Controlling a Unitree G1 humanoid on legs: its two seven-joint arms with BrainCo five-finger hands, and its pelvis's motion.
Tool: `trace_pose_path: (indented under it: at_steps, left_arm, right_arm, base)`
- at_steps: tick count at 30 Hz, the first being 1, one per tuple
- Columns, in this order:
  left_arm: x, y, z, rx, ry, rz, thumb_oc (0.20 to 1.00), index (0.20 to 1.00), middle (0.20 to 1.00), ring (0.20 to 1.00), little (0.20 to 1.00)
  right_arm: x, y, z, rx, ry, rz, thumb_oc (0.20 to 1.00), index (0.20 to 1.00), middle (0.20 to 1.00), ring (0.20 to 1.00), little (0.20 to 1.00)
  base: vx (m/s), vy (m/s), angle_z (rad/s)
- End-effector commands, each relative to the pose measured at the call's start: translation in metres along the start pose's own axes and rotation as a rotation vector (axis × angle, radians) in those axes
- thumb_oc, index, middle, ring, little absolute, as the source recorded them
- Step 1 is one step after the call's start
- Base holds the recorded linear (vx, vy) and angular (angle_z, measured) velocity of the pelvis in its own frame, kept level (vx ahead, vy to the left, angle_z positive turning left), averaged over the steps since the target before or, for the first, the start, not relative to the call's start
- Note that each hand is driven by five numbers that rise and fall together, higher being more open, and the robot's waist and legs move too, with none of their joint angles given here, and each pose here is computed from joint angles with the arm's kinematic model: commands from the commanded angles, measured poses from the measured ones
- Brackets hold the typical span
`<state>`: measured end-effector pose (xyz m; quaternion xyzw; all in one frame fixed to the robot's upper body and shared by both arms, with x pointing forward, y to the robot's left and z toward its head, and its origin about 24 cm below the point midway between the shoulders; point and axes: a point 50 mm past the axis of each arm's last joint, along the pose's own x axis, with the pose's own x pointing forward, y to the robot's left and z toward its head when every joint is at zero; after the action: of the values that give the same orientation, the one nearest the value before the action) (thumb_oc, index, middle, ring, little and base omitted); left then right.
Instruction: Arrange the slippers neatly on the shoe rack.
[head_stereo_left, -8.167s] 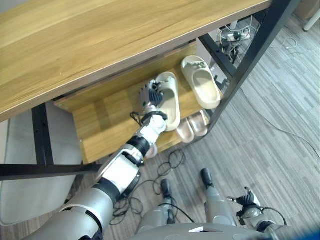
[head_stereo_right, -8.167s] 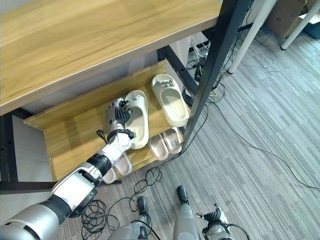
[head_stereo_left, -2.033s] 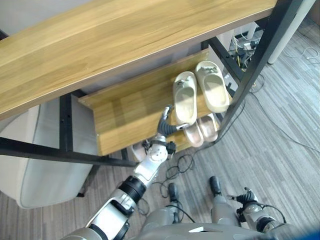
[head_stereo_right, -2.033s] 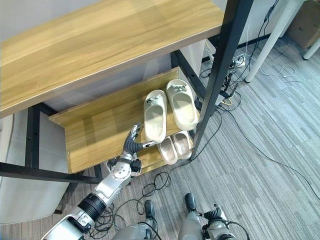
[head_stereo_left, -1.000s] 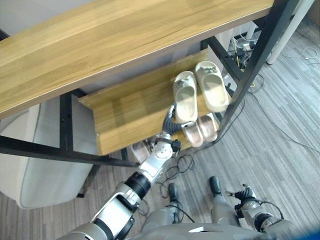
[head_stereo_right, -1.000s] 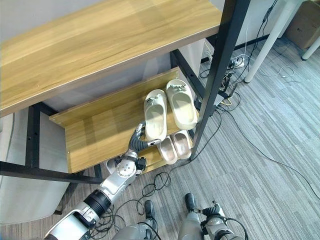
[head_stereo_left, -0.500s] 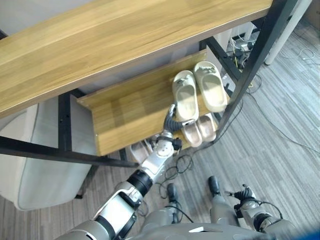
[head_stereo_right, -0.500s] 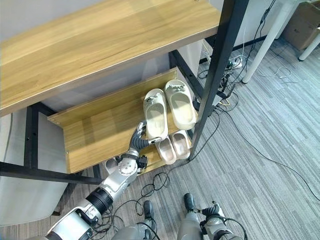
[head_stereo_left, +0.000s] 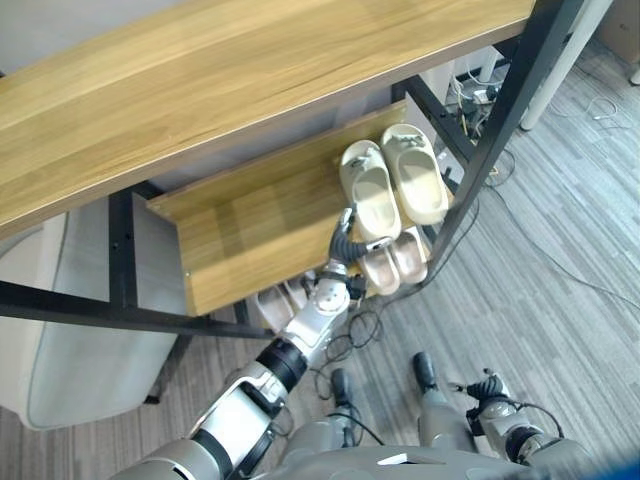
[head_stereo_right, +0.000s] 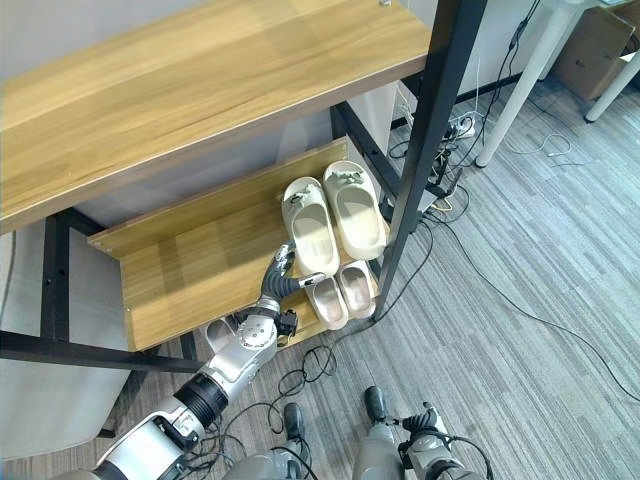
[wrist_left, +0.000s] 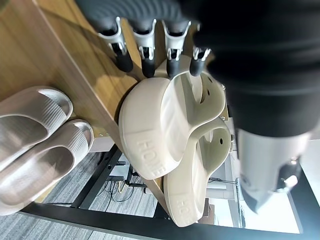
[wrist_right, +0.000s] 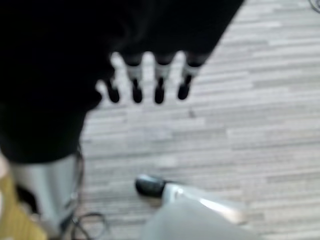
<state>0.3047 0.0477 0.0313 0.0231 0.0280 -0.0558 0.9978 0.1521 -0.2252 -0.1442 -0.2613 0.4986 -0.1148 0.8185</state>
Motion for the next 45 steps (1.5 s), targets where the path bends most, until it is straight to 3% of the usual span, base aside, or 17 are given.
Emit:
trace_pose_path:
  at_steps: [1,23,35,45]
  left_arm:
    - [0.000,-0.044,0.002,-0.035,0.038,-0.115,1.000,1.000,1.000,1.000,1.000]
    - [0.004,-0.034,0.002,-0.029,0.037,-0.073,1.000,1.000,1.000,1.000,1.000]
    - [0.003,-0.008,0.039,-0.041,-0.164,-0.074,1.000,1.000,1.000,1.000,1.000]
    - [-0.014,0.016,0.043,-0.008,-0.231,-0.107,1.000,1.000,1.000,1.000,1.000]
  right_arm:
    - [0.005,-0.010,0.017,0.024,-0.025,-0.043,1.000,1.000,1.000,1.000,1.000]
    - [0.003,-0.006,0.016,0.035,-0.015,-0.030,1.000,1.000,1.000,1.000,1.000]
    - [0.000,0.002,0.005,0.056,0.005,0.022,1.000,1.000,1.000,1.000,1.000]
    - [-0.004,0.012,-0.010,0.044,0.039,0.077,1.000,1.000,1.000,1.000,1.000]
  base:
    - [0.00,0.000,0.00]
    - [0.00,0.000,0.00]
    - [0.02,-0.009,0.03]
    - [0.02,-0.011,0.09]
